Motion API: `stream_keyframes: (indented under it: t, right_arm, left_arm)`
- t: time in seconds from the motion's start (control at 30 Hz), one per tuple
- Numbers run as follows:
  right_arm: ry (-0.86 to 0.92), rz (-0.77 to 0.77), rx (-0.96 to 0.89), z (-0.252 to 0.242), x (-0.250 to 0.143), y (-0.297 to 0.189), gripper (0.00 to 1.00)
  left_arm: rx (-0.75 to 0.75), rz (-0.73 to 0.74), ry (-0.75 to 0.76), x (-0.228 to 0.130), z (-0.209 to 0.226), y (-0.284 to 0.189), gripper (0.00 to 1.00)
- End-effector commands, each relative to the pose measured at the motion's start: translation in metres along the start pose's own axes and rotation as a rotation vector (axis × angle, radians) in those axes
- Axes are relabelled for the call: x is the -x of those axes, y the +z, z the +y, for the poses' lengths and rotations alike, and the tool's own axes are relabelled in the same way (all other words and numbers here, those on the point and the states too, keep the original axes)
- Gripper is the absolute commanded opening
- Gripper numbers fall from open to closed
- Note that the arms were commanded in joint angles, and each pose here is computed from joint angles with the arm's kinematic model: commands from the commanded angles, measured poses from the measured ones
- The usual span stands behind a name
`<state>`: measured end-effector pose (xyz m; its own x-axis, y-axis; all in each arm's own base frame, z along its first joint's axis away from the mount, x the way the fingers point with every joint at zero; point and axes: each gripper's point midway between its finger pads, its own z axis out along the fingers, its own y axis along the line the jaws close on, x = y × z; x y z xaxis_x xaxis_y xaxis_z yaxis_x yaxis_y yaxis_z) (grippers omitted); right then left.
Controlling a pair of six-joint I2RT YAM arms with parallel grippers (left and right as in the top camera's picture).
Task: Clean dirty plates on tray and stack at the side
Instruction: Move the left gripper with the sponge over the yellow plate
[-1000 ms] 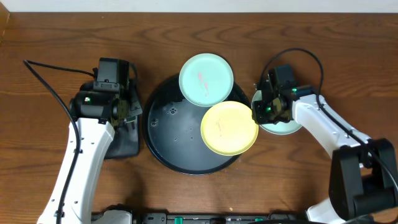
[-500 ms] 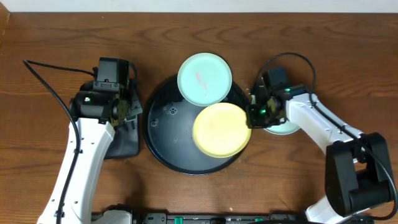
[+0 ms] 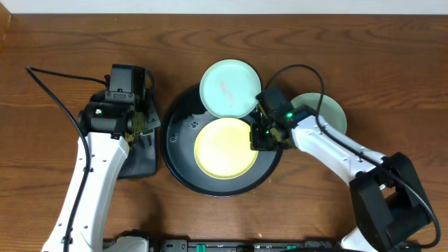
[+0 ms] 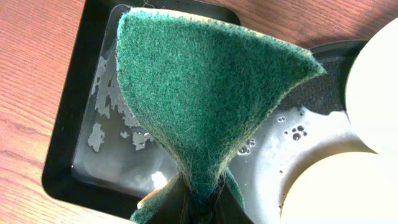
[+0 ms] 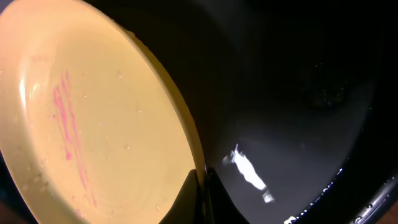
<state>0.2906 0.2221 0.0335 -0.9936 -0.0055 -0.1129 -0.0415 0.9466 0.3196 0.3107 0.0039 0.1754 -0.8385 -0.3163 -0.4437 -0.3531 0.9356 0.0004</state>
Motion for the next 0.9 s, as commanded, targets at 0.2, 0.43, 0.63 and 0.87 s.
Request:
stream_keyframes:
  t: [0.2,0.43,0.63,0.87]
  right_arm:
    - [0.031,-0.063,-0.061,0.007,0.007,0.006,0.21]
    - [0.027,-0.064,-0.063,0.002,0.011,0.005,0.24]
    - [0.002,-0.025,-0.047,0.002,0.007,0.016,0.21]
    - [0.029,0.003,-0.034,-0.004,0.007,0.021,0.11]
  left_arm:
    - [0.02,-0.008,-0.027,0.004,0.002,0.002,0.07]
    - [-0.097,0.047,-0.026,-0.005,-0.019,0.003,0.08]
    - [-0.143,0.124,0.014,-0.019,-0.038,0.017,0.07]
    - [-0.172,0.163,0.132,-0.037,-0.078,0.031,0.07]
